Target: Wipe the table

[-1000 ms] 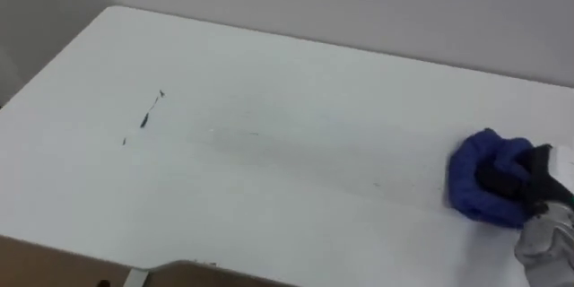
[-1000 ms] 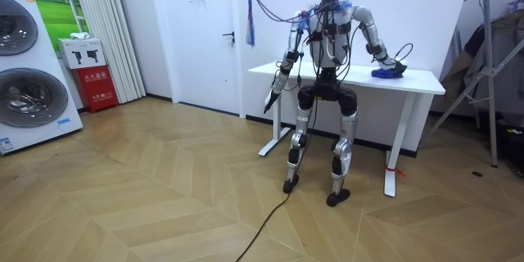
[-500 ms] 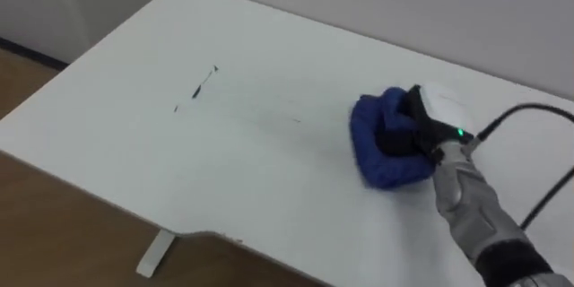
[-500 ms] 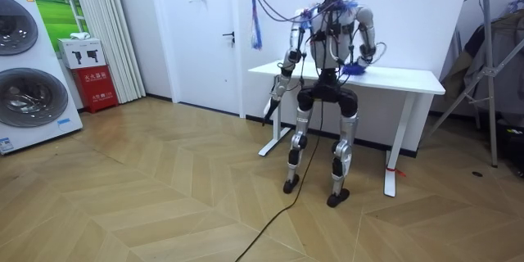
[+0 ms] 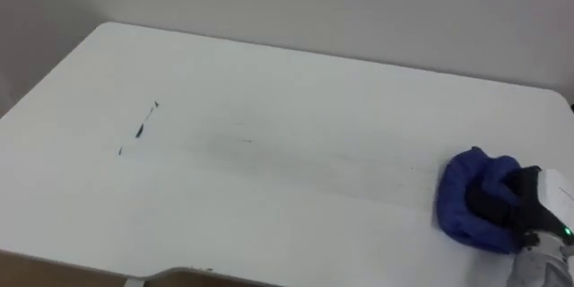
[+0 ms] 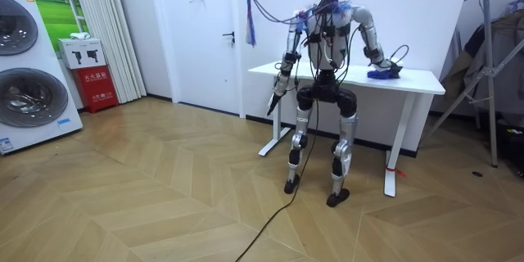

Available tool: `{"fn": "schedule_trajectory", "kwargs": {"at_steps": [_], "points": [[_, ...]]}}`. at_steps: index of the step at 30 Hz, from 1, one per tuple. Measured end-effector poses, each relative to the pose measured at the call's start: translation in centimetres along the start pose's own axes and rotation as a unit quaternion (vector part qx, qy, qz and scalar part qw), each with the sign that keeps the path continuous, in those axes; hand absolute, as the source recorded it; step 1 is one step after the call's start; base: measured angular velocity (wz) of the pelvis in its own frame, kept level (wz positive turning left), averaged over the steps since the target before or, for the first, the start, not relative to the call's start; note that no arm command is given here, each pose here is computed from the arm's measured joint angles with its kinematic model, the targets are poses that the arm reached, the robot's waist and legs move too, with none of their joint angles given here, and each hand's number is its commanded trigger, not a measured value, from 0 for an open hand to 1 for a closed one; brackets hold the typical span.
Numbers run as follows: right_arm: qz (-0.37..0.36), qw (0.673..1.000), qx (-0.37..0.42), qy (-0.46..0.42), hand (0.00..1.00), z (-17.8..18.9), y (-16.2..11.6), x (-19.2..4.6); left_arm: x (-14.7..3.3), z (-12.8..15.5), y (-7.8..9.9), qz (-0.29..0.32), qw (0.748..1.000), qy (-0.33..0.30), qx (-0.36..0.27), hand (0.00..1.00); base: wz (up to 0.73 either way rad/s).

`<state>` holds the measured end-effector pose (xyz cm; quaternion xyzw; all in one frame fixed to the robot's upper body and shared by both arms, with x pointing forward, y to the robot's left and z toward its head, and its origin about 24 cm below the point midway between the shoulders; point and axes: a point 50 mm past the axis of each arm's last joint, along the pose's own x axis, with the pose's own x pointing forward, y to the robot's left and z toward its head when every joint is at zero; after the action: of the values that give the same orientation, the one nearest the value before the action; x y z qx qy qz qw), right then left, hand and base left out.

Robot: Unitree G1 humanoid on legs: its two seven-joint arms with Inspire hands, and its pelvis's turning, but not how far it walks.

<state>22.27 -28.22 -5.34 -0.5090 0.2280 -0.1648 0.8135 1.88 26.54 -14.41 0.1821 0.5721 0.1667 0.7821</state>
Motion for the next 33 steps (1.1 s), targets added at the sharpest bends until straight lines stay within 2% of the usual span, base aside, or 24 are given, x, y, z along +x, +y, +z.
{"fn": "schedule_trajectory", "kwargs": {"at_steps": [2, 4, 6, 8, 10, 13, 14, 16, 19, 20, 22, 25, 28, 33], "points": [[0.023, 0.998, -0.023, -0.055, 1.00, 4.5, 0.5, 0.9, 0.3, 0.7, -0.6, -0.008, 1.000, -0.001, 0.009, 0.00, -0.93], [0.051, 0.983, -0.053, -0.168, 1.00, 11.9, 1.4, 0.9, 0.8, 1.8, -1.3, -0.020, 1.000, -0.001, 0.022, 0.00, -0.54], [0.058, 0.967, -0.065, -0.240, 1.00, 16.5, 2.0, 0.0, 0.9, 2.7, -1.7, -0.026, 0.999, -0.016, 0.027, 0.00, -0.26], [0.068, 0.955, -0.066, -0.281, 1.00, 18.6, 2.5, -0.6, 1.1, 3.4, -1.4, -0.021, 0.999, -0.026, 0.025, 0.00, 0.42], [0.070, 0.961, -0.061, -0.259, 1.00, 17.2, 2.8, -0.3, 1.1, 3.8, -1.0, -0.012, 0.999, -0.037, 0.028, 0.00, 1.17], [0.054, 0.973, -0.040, -0.221, 1.00, 15.2, 1.9, 1.1, 1.2, 2.3, 0.7, 0.013, 1.000, -0.015, 0.022, 0.00, 0.38], [0.052, 0.974, -0.034, -0.217, 1.00, 14.7, 2.0, 1.2, 1.2, 2.3, 1.1, 0.019, 1.000, -0.015, 0.020, 0.00, 0.36], [0.050, 0.977, -0.014, -0.209, 1.00, 13.3, 2.3, 1.0, 1.5, 2.6, 2.9, 0.042, 0.999, -0.017, 0.014, 0.00, 0.39], [0.040, 0.981, -0.006, -0.189, 1.00, 10.1, 2.0, 0.8, 1.5, 2.1, 3.6, 0.050, 0.999, -0.009, -0.003, 0.00, -0.03], [0.036, 0.983, -0.008, -0.181, 1.00, 9.1, 1.8, 0.9, 1.5, 1.8, 3.6, 0.051, 0.999, -0.006, -0.006, 0.00, -0.12], [0.009, 0.993, -0.023, -0.115, 1.00, 3.9, 0.2, 1.1, 1.2, 1.0, 3.3, 0.047, 0.999, 0.000, -0.007, 0.00, 0.06], [-0.003, 0.997, -0.068, -0.038, 1.00, -1.9, -1.9, 0.9, 0.9, 0.2, 3.0, 0.044, 0.999, 0.005, -0.006, 0.00, -0.01], [-0.005, 0.997, -0.073, 0.001, 1.00, -2.8, -2.4, 1.1, 0.6, -0.4, 2.1, 0.036, 0.999, 0.013, -0.016, 0.00, -0.39], [0.006, 0.996, -0.084, -0.028, 1.00, 0.9, -2.6, 2.7, 0.1, -1.5, 0.3, 0.011, 0.999, 0.034, -0.022, 0.00, -0.43]]}}
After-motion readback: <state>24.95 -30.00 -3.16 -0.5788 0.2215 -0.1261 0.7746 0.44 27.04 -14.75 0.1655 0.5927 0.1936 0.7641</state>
